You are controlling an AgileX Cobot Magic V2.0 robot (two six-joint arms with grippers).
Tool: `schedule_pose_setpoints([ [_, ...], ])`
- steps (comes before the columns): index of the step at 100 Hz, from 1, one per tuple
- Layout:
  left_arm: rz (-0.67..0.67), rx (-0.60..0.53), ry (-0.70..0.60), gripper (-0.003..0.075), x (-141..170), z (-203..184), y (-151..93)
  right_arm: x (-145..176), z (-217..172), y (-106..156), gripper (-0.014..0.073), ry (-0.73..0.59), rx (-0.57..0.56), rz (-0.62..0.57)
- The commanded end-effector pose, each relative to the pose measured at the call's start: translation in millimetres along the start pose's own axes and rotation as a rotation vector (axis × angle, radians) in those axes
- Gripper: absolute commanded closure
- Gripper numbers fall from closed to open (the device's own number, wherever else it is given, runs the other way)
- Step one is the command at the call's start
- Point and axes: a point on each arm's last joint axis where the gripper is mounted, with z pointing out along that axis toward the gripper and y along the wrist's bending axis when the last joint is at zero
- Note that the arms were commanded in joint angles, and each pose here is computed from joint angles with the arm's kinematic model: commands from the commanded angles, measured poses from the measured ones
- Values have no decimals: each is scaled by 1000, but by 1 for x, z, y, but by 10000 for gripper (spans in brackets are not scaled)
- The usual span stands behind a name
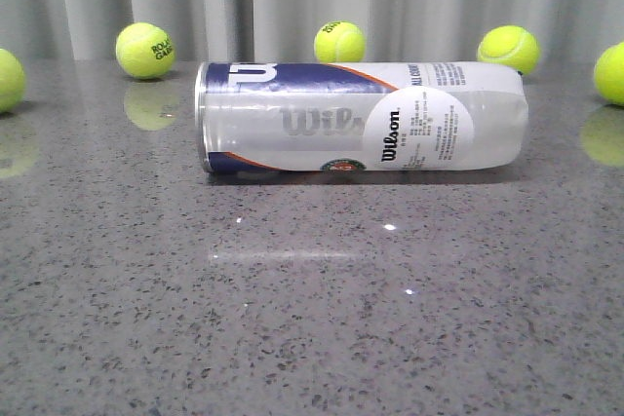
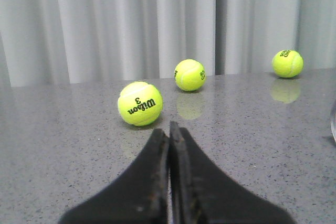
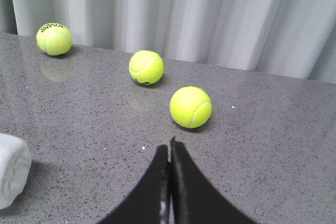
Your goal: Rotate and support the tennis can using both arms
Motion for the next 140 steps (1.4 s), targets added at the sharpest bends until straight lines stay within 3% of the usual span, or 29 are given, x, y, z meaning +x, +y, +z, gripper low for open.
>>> schedule_pose_setpoints([
  [1,-75,0,-112,741,-14,-4,0,-15,-2,-3,661,-94,29,5],
  [30,-181,31,-4,741,-89,-12,0,-15,-2,-3,661,-94,29,5],
  [65,-168,60,448,741,-167,24,-2,-15,-2,-3,661,-94,29,5],
  [81,-158,63,541,741,-179,50,-2,-15,-2,-3,661,-94,29,5],
  [109,-149,55,610,734,-172,70,-2,-15,-2,-3,661,-94,29,5],
  [122,-149,55,614,612,-172,70,-2,-15,-2,-3,661,-94,29,5],
  [140,-147,54,621,275,-172,70,-2,-15,-2,-3,661,-94,29,5],
])
